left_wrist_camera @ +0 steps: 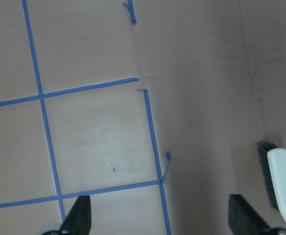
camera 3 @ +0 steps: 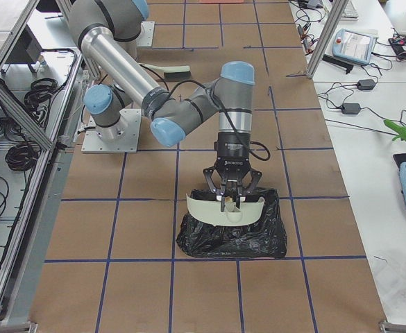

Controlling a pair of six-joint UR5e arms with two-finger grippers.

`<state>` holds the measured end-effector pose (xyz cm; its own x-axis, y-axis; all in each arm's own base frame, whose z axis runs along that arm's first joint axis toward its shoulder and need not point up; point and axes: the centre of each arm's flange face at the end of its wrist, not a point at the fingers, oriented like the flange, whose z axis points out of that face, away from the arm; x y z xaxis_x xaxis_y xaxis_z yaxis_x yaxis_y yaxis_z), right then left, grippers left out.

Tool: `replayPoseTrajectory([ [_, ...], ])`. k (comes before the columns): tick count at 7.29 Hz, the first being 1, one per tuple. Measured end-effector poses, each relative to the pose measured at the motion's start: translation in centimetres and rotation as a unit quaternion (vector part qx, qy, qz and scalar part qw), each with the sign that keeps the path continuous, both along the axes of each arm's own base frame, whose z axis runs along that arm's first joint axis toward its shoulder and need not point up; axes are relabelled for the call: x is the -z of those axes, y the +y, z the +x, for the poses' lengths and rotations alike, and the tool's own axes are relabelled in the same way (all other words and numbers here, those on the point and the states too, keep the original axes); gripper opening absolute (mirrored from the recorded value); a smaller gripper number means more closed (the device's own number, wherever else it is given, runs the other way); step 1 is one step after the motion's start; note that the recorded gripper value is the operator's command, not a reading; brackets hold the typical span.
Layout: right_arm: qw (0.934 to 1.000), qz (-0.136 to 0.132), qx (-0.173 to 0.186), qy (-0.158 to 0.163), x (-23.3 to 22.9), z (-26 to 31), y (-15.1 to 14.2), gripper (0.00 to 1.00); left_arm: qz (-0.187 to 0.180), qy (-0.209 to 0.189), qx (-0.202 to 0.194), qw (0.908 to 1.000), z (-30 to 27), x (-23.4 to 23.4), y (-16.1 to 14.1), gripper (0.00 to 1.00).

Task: Sweep and dump trash in nearest bin

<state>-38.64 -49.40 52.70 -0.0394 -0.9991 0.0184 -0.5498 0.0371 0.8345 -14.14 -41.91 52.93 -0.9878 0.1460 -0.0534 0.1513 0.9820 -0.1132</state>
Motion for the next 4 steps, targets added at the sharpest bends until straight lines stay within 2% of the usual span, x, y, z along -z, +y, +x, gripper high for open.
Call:
replayPoseTrajectory([
  [2, 0.9996, -0.009, -0.025, -0.01, -1.9, 3.2, -0.1, 0.0, 0.011, 0.023, -0.011, 0.9996, 0.1, 0.5, -3.4, 1.0],
  [4, 0.9984, -0.033, -0.041, -0.018, -2.5, 6.2, -1.1, 0.0, 0.013, 0.031, -0.015, 0.9993, 0.1, 0.8, -4.2, 1.0],
])
